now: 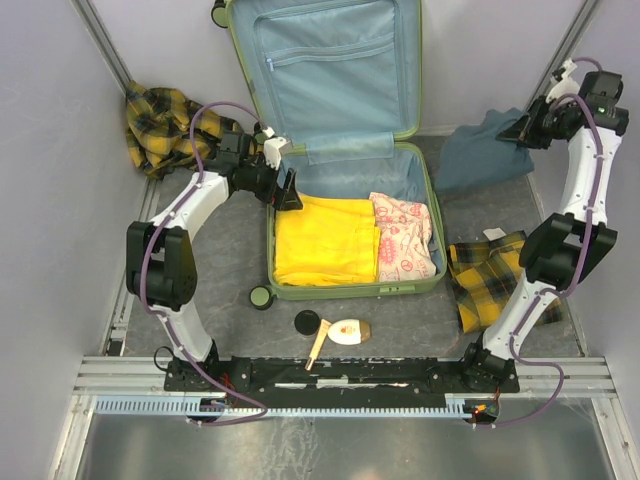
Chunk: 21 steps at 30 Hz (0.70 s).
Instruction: Pack the luggage
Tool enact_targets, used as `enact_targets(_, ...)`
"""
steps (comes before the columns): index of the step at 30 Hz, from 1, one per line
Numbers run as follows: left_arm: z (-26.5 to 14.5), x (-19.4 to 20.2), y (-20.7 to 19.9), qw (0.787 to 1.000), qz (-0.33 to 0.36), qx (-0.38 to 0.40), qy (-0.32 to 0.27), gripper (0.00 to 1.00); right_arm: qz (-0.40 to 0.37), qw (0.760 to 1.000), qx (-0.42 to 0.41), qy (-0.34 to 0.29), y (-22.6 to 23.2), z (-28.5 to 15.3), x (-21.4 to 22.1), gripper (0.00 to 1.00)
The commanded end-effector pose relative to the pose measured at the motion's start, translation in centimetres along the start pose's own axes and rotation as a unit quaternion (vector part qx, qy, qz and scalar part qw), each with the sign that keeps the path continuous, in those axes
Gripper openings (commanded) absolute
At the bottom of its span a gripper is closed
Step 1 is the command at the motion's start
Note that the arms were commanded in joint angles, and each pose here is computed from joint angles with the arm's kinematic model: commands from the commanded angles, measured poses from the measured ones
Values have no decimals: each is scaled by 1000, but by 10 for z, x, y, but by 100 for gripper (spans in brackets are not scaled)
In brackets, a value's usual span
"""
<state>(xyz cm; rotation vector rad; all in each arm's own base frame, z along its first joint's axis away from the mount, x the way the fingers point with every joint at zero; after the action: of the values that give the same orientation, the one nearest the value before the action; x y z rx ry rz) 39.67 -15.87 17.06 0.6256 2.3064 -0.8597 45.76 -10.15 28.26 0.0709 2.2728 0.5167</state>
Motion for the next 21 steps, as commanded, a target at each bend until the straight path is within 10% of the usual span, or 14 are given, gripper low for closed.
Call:
enact_targets(1,-13,-18,-11,999,7,13,-49,100,-45,992,-57,-105,69,-60,-52,2)
enact_targets(10,-14,-19,-13,998,4,15,-67,100,-52,975,-170,-131,158,-73,-64,2)
enact_targets(21,-25,-18,-8,997,5,-2,-81,100,-62,959,-273,-38,247,16,-13,2)
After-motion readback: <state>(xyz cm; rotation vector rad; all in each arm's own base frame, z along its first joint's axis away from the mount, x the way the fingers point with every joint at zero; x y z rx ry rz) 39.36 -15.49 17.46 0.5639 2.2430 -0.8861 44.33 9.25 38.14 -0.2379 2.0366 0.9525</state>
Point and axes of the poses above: each gripper's point midway between its finger pads, its own z axis out along the fingers, its own y axis along the line the jaws close on, x = y × z, the point moved 4 cm from there along -z, back along the fingers, and after that the axes turned 10 degrees about -z, right-handed, at the moved point
